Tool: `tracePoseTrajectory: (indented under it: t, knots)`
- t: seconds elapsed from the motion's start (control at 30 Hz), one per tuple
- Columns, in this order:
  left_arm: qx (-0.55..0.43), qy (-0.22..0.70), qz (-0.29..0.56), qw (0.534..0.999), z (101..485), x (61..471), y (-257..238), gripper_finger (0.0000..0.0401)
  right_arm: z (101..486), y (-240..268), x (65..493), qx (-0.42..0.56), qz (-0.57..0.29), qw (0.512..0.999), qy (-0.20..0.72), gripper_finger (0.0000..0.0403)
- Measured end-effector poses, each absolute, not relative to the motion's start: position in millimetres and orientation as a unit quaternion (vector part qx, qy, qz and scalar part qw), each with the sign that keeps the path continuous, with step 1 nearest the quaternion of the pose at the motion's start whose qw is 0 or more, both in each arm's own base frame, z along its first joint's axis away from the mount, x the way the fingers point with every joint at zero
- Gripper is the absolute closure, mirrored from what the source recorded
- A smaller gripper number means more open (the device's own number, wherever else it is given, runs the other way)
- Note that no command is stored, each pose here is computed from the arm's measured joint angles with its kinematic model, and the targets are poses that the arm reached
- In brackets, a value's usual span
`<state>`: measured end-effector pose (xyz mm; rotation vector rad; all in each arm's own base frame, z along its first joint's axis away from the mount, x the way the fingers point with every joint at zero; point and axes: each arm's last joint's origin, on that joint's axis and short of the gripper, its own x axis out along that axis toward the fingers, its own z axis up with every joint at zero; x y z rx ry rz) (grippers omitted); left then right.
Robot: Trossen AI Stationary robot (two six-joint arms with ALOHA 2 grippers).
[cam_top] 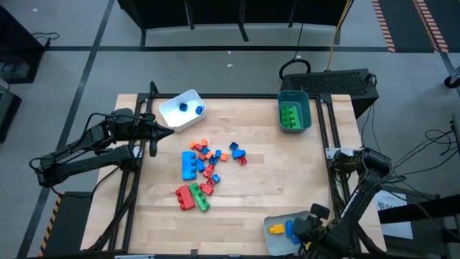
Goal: Sort blocks by size
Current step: Put the 1 stud blue game piece into the gray bin, then put the 1 stud red game piece into the gray bin
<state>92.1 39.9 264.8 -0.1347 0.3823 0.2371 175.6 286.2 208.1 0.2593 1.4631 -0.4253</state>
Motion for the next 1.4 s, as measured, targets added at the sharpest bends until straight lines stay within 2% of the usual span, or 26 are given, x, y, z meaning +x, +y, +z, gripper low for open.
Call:
tracePoseTrajectory:
  t: [0.1,0.63,0.77,0.9,0.97,1.1,1.2,1.4]
  knots:
    - [-0.067,0.19,0.118,0.972,264.8,92.1,39.9,0.039,207.6,286.2,174.5,0.133,-0.203,0.702,0.669,0.0273]
    - [-0.066,0.189,0.119,0.972,264.8,92.0,40.0,0.039,207.7,278.8,185.0,0.141,-0.217,0.7,0.665,0.022]
    - [-0.066,0.189,0.119,0.972,264.8,92.0,40.0,0.039,223.4,273.8,205.8,0.109,-0.183,0.744,0.633,0.0215]
    - [-0.066,0.189,0.119,0.972,264.8,92.0,39.9,0.039,254.7,259.2,230.9,0.03,-0.167,0.791,0.587,0.0214]
    - [-0.066,0.19,0.119,0.972,264.8,92.1,40.0,0.039,272.1,248.1,244.8,-0.024,-0.181,0.824,0.536,0.0214]
    - [-0.066,0.189,0.119,0.972,264.8,92.1,40.0,0.039,298.0,222.2,275.7,-0.099,-0.262,0.878,0.388,0.0217]
    - [-0.066,0.189,0.119,0.972,264.8,92.1,40.0,0.039,299.6,202.4,300.5,-0.093,-0.283,0.882,0.364,0.0219]
    - [-0.066,0.189,0.119,0.972,264.8,92.0,39.9,0.039,272.3,180.5,353.0,-0.092,-0.247,0.895,0.361,0.0218]
